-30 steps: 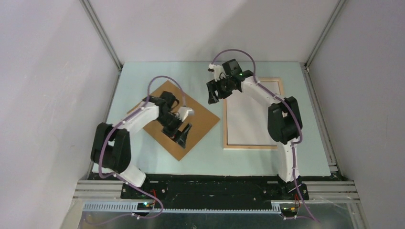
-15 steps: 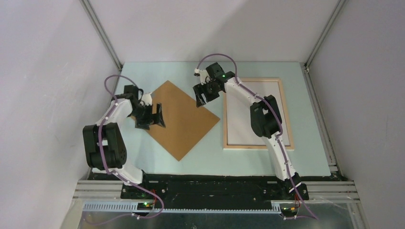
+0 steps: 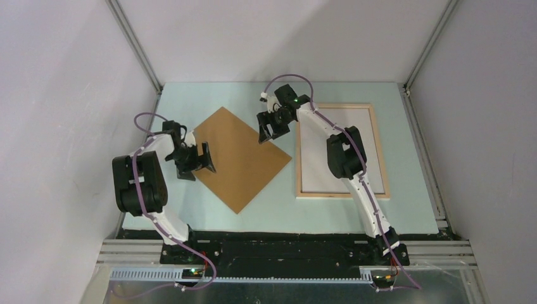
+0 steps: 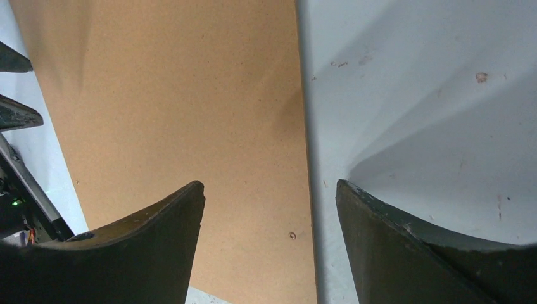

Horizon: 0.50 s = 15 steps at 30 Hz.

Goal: Put the photo into the frame
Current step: Adjust the photo frame item at the center of the board.

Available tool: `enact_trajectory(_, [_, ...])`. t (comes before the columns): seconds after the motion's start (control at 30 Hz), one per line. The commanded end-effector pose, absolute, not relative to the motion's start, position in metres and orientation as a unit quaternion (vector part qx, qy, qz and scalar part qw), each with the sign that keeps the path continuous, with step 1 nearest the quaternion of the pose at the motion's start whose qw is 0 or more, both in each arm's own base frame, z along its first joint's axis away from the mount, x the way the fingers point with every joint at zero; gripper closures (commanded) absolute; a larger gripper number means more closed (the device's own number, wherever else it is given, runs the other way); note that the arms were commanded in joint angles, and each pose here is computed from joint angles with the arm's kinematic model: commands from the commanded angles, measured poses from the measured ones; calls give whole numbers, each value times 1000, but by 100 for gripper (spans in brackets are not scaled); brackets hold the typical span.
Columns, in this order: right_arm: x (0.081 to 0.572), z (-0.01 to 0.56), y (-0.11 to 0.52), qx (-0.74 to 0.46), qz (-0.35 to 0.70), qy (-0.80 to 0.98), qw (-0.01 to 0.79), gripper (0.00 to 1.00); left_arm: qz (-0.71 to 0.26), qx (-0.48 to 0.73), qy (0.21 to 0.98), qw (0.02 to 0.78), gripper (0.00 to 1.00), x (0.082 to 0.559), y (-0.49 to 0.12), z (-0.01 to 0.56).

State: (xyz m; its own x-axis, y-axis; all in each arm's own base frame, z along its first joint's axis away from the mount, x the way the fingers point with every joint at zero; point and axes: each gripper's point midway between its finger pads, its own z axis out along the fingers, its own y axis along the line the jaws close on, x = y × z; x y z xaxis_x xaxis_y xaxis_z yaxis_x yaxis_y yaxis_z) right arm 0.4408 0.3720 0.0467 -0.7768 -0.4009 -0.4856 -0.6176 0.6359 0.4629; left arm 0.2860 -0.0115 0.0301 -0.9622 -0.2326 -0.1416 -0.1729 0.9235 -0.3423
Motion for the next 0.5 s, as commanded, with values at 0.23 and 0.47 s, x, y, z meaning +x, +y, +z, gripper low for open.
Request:
enact_trajectory(0.23, [439, 53, 390, -262, 386, 873, 140, 18, -204, -123, 969, 71, 0, 290, -22, 14])
enact_trajectory(0.47, [425, 53, 410, -255, 426, 861, 114, 17, -222, -122, 966, 58, 0, 288, -27, 8])
